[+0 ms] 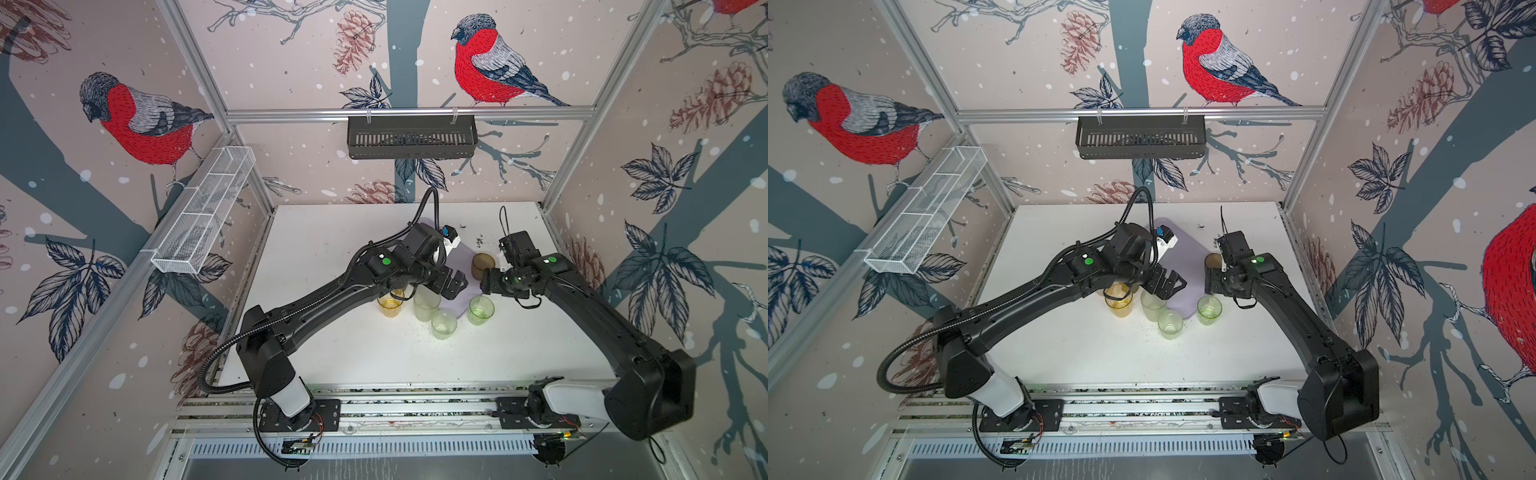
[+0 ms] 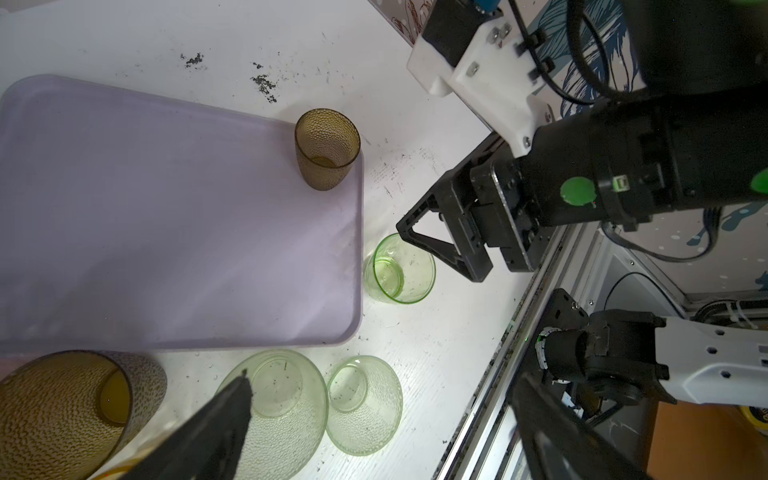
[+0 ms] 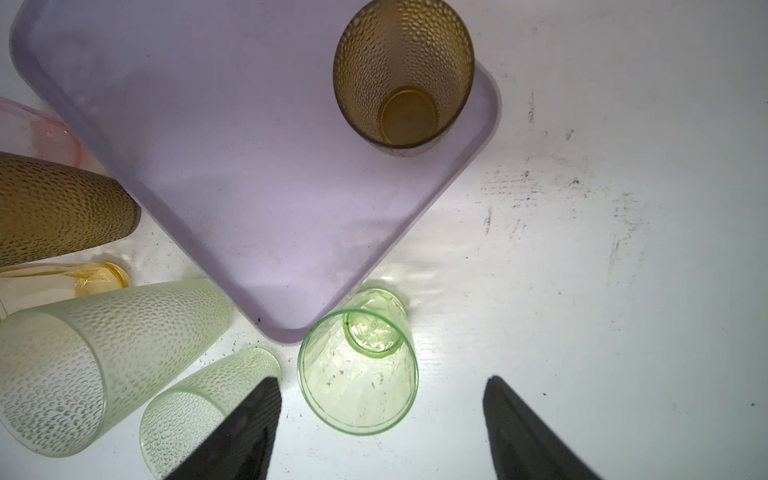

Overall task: Place the glasses into the tray
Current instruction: 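Lower the right gripper over the pale green glass nearest the tray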

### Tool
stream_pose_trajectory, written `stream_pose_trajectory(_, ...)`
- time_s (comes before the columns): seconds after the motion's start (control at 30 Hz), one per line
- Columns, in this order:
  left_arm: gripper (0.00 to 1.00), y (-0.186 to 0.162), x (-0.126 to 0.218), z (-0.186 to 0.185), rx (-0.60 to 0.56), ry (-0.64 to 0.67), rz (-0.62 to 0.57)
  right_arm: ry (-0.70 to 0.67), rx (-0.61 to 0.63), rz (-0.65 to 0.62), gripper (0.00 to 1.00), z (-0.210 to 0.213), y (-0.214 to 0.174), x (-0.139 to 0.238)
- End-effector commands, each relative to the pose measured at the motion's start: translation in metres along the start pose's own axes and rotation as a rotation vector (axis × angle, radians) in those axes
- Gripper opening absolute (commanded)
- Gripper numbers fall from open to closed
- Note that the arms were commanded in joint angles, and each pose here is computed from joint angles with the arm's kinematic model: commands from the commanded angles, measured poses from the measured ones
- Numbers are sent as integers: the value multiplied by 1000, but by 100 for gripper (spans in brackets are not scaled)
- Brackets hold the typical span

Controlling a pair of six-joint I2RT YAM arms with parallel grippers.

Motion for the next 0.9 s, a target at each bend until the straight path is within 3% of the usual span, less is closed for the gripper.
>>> stream_pose_trajectory(0.0,98,-4,6,3,-46,21,16,9,-32,56,68,-1,-11,-7)
stream_pose_trajectory(0.4,98,-18,18,10,-91,52,25,-16,-70,103,64,-13,-24,-33)
stream_pose_trajectory(0.87,98,-26,20,10,-86,34,25,-5,-83,142,49,-14,-39,-52)
Point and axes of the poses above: each gripper's point midway between its finger pads, its own x axis back along the fingers, its own z axis along the line the jaws close on, y = z × x, the point moved 2 cm from there along x, back along the fingers, and after that the axes turned 7 degrees about x, right-handed, at the moved point
